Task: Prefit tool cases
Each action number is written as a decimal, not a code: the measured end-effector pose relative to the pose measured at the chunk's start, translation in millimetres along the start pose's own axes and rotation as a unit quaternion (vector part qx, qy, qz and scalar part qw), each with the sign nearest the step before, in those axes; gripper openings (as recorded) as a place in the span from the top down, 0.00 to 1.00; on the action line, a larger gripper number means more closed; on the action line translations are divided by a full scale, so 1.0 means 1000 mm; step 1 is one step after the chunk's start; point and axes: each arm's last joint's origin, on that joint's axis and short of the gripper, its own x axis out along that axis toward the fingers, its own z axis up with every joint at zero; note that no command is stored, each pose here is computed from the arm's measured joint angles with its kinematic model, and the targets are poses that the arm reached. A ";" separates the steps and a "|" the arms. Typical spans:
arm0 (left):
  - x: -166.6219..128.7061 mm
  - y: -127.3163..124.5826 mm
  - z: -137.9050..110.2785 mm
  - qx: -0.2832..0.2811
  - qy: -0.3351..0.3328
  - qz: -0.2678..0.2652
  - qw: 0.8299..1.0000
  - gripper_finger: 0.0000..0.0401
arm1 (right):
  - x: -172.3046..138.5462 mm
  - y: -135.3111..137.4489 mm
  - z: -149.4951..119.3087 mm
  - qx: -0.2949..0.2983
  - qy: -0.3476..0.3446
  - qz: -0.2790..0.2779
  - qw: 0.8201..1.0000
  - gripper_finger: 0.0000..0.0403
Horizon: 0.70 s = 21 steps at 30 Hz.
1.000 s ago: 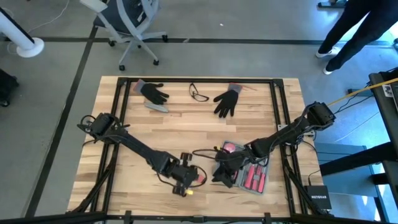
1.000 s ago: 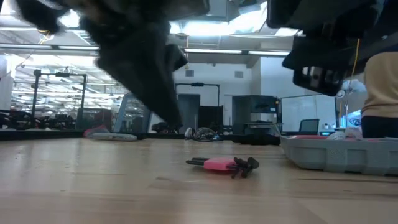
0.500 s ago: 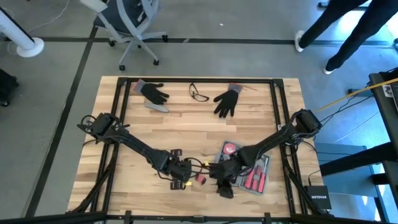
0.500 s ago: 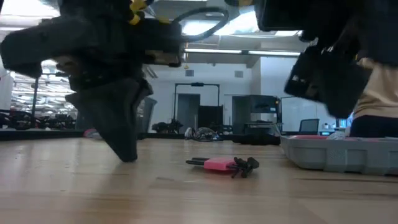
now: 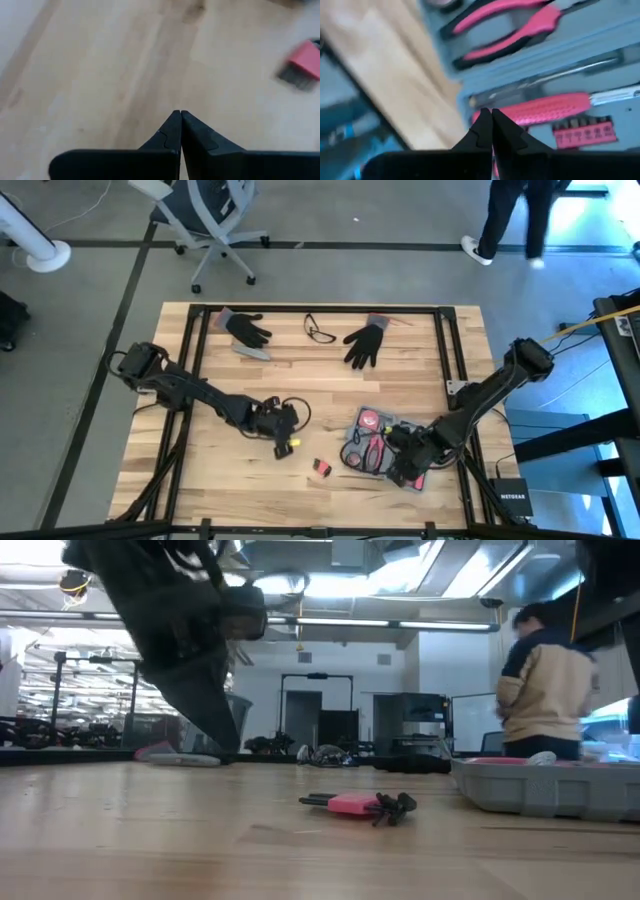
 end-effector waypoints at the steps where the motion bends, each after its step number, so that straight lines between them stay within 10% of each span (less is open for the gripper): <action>1: 0.001 0.003 0.001 -0.004 0.000 0.002 1.000 1.00 | 0.002 -0.003 0.000 0.013 -0.007 -0.010 1.000 1.00; 21: -0.001 0.005 -0.010 -0.057 0.037 0.024 0.997 1.00 | 0.046 -0.041 0.038 0.102 -0.034 -0.060 0.992 1.00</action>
